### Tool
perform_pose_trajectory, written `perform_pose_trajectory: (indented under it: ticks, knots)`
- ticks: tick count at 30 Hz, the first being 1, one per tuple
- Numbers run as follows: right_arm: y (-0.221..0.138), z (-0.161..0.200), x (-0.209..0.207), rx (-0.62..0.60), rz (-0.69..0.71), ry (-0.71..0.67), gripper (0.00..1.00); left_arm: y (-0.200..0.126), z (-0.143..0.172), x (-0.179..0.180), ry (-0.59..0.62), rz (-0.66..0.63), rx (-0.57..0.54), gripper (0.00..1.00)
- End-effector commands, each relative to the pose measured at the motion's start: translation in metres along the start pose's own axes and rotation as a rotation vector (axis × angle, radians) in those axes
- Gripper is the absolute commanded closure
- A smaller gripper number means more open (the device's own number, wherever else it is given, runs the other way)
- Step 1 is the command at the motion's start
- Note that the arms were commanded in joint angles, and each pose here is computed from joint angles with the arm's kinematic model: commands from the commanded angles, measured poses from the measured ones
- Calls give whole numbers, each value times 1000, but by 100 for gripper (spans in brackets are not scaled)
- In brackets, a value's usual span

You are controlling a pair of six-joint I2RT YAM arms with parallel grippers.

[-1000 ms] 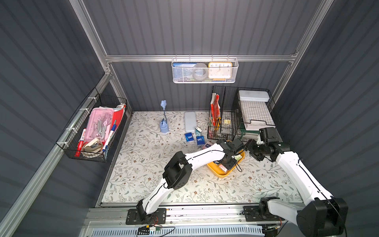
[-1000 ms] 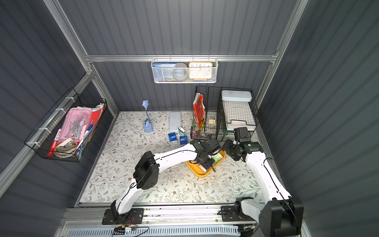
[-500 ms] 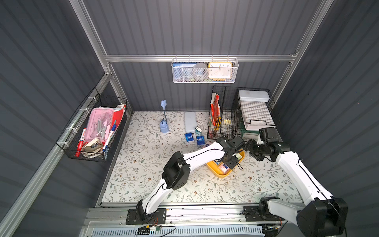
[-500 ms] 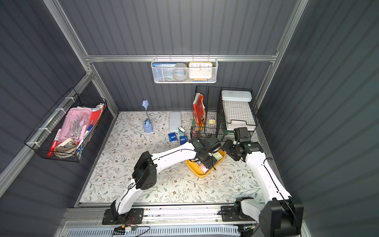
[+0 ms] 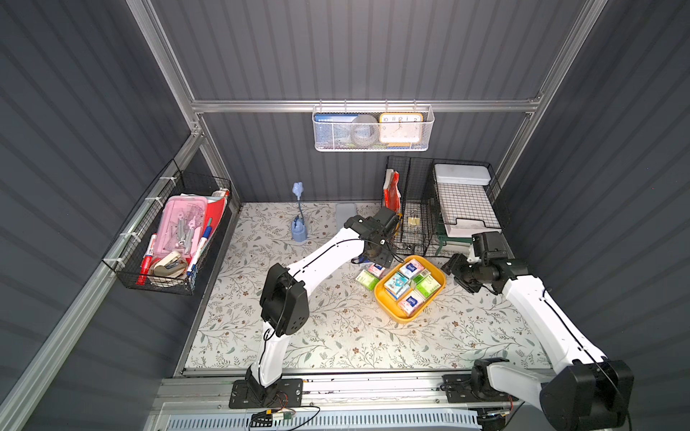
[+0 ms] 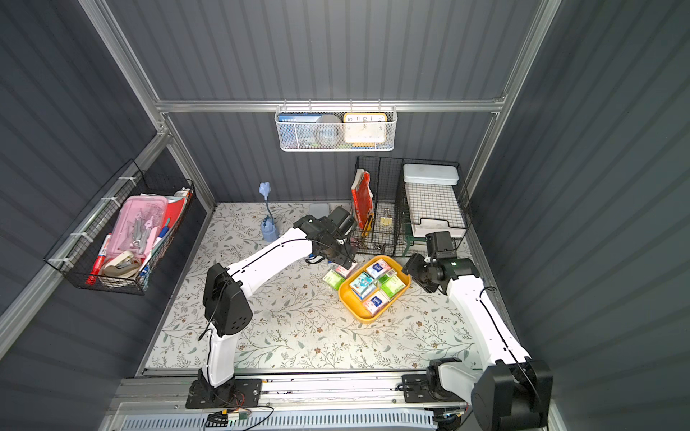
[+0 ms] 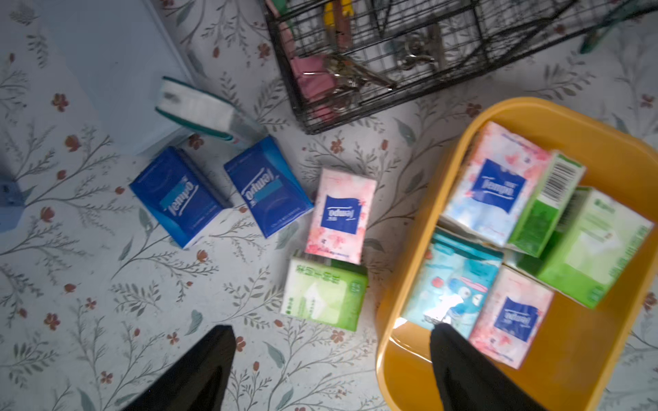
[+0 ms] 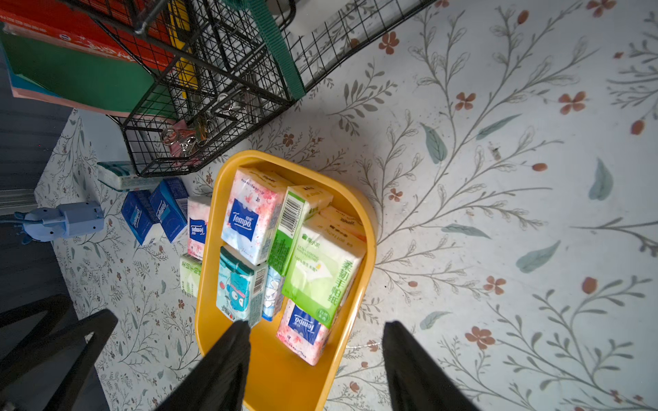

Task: Put the pocket tissues into the storage box
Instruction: Pick up the pocket tissues from the center of the board.

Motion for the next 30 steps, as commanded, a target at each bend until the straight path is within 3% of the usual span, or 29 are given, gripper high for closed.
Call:
perform_pose_trajectory:
  ticks: [1,4,10,16,21,30]
  knots:
    - [-3,-3,4,3,-20,11,36,-2,12,9,-211,-105,2,15]
    - [-2,-3,5,6,-21,9,36,5,17,17,-424,-144,-4,18]
    - [-2,0,2,6,-12,-3,37,18,26,34,-843,-70,-29,21]
    - [1,3,-1,7,-12,0,36,27,41,42,-1133,-136,-29,22]
    - [3,3,-1,12,-17,-3,37,50,40,28,-1250,-82,35,23]
    - [2,3,-1,6,-13,-21,36,78,52,25,-1237,-118,103,23]
Point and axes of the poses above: each gripper's point midway between its finger pads, its own y axis out along the fingers, its own x axis along the line the jaws close on, z = x × y, the point moved 6 cm from there along -y, back along the fingers, and after that the axes turned 5 degrees about -y, right-handed, at the moved point
